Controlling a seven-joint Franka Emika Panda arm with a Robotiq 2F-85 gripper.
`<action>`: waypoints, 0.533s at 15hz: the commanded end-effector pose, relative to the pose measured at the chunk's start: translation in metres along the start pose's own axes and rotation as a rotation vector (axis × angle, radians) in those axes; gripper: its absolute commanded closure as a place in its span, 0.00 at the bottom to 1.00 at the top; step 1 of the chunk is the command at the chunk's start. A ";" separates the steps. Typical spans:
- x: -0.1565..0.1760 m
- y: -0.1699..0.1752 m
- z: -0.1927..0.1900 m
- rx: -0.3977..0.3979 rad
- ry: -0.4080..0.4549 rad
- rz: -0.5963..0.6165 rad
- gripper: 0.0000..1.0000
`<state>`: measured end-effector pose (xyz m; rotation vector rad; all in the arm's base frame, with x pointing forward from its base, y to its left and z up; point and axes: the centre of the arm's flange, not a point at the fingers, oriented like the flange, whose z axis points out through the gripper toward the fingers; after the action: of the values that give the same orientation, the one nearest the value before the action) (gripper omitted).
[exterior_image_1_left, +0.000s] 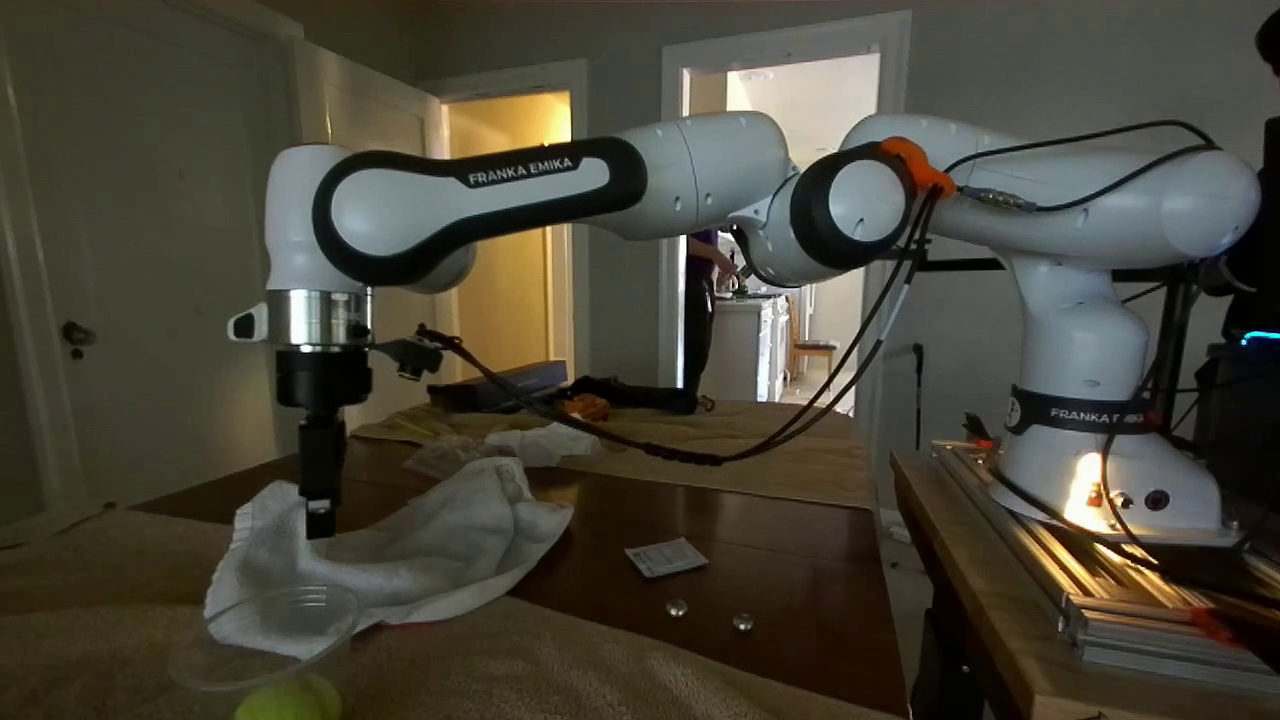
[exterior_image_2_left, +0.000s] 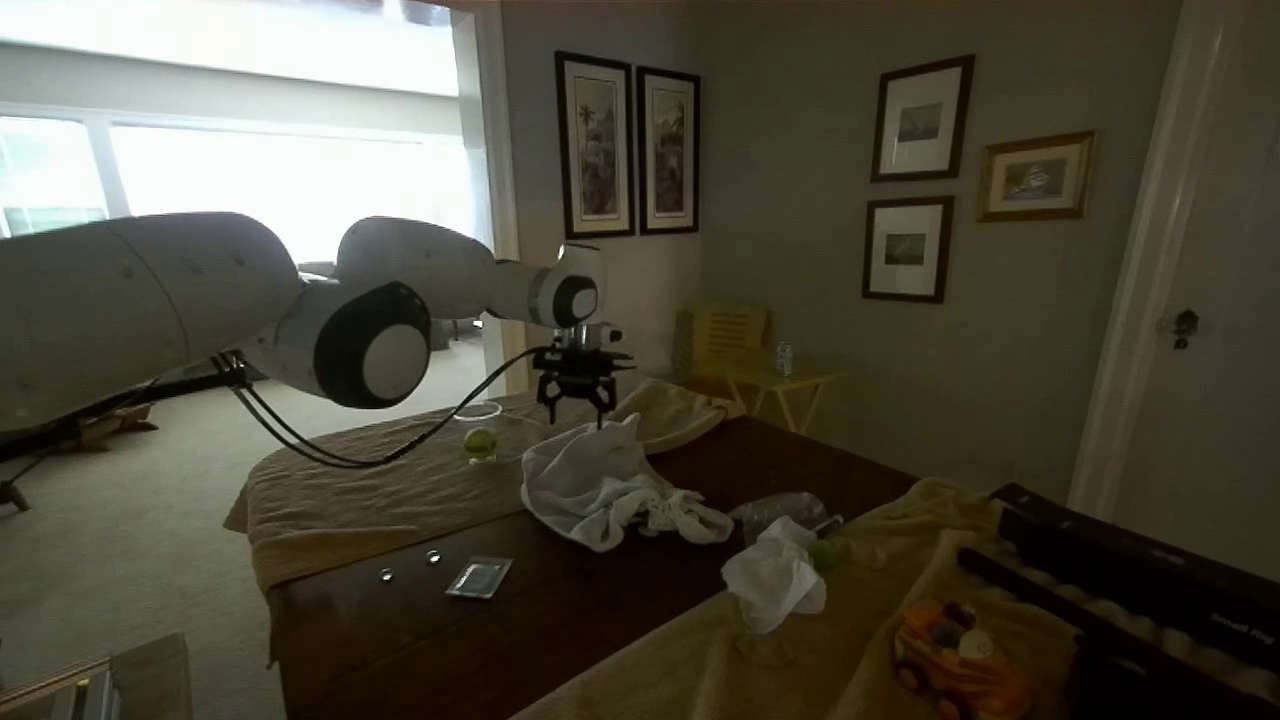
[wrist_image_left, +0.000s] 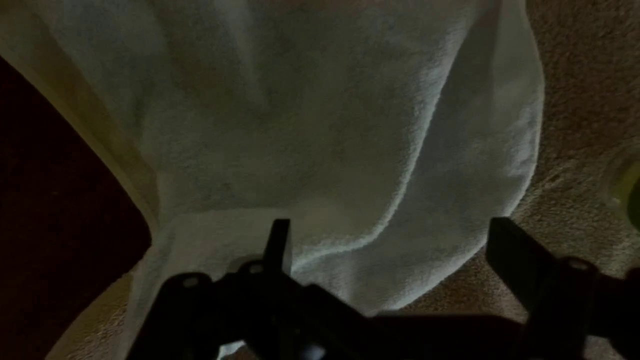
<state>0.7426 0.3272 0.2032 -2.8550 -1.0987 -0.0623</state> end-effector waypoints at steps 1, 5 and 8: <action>0.033 0.004 0.023 0.049 -0.021 -0.096 0.00; 0.042 -0.007 0.043 0.057 -0.045 -0.205 0.00; 0.046 -0.018 0.050 0.059 -0.063 -0.262 0.00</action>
<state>0.7249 0.3458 0.1616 -2.7136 -1.3744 0.0150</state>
